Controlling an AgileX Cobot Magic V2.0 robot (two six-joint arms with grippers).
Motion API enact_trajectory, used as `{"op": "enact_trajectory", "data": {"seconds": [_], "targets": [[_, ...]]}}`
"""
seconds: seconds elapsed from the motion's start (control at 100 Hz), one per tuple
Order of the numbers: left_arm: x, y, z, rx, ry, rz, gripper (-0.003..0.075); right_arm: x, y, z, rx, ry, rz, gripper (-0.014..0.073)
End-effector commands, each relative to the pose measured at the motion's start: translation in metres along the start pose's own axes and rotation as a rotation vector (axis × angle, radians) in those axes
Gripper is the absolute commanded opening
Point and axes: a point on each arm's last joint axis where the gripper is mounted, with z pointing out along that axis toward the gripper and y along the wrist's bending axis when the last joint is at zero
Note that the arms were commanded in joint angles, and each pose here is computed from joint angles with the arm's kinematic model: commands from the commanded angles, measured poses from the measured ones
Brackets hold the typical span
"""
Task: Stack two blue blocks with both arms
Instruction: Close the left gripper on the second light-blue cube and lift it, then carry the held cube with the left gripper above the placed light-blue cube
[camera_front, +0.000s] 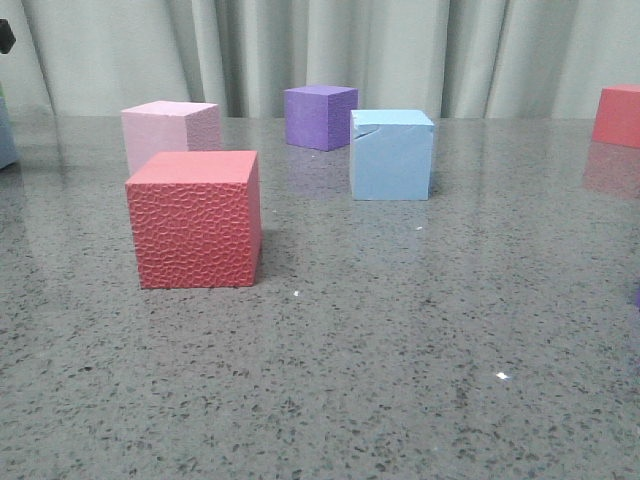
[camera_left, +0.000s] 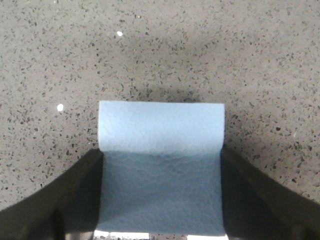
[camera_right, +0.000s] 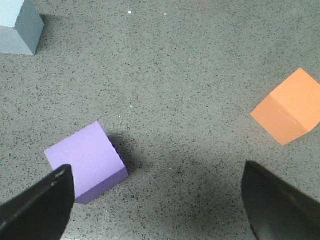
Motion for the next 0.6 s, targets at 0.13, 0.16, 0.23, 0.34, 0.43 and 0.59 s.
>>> {"op": "enact_trajectory", "data": {"seconds": [0.13,0.16,0.23,0.34,0.43,0.59], "targets": [[-0.013,0.002,-0.034,0.007,-0.078,0.012,0.0294,-0.009,-0.002,-0.005,0.014,-0.084,-0.008,0.0664],[-0.015,0.002,-0.038,0.011,-0.08,0.015,0.0294,-0.009,-0.002,-0.005,0.014,-0.084,-0.008,0.0664],[-0.021,0.001,-0.047,0.021,-0.084,0.017,0.0294,-0.009,-0.002,-0.005,0.014,-0.084,-0.008,0.0664],[-0.031,-0.001,-0.067,0.052,-0.107,0.03,0.0294,-0.009,-0.002,-0.005,0.014,-0.084,-0.008,0.0664],[-0.04,-0.004,-0.084,0.102,-0.132,0.028,0.0294,-0.009,-0.002,-0.005,0.014,-0.084,-0.008,0.0664],[-0.052,-0.015,-0.115,0.174,-0.192,0.046,0.0294,-0.009,-0.002,-0.005,0.014,-0.085,-0.008,0.0664]]}}
